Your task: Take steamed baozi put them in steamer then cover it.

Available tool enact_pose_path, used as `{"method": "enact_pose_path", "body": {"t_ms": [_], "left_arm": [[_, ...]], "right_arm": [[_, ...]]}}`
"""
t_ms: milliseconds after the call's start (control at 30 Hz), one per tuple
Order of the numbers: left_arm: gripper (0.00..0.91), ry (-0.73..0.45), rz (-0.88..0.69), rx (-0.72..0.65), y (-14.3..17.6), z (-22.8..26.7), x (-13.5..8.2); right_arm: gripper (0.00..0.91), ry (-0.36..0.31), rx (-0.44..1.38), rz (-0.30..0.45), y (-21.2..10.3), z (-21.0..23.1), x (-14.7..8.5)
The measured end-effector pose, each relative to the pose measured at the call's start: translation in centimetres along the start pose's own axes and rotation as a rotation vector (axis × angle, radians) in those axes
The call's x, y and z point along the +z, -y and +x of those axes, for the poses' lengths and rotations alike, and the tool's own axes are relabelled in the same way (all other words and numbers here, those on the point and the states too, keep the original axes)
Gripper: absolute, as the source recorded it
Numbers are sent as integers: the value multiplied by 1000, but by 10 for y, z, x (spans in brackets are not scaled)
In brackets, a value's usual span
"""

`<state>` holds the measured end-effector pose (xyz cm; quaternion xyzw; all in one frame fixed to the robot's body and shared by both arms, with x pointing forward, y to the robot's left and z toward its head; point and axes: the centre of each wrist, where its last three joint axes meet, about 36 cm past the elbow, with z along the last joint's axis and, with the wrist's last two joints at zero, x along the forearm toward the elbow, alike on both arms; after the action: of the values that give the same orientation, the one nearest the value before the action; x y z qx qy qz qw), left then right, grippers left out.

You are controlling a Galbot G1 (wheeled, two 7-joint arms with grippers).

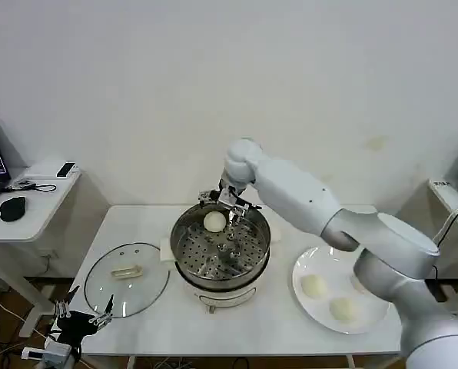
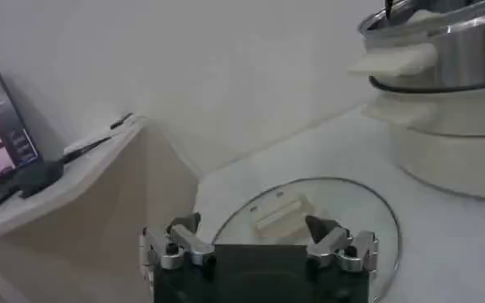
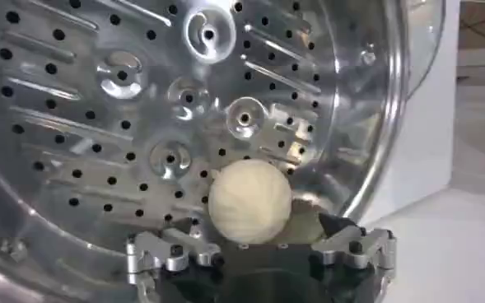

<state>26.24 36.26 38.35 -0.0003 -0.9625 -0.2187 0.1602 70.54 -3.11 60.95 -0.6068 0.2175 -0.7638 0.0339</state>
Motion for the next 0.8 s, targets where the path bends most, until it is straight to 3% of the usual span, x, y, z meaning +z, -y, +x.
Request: {"method": "enact_pose_path", "body": {"t_ms": [133,300,533,800], "left_arm": [[907,5,-1,7,-1,0,-2],[907,12,-7,25,0,-1,-4],[907,22,-16,44,0,-3,-7],[907,35,-12,58,6,-3,-11]], "right_arm": [[907,7,72,-43,-12,25,3],[907,-3,180,-192,-43,63,5],[907,-47,229,-525,-97,118,5],[907,-110,82,-904,-159,166,2]]}}
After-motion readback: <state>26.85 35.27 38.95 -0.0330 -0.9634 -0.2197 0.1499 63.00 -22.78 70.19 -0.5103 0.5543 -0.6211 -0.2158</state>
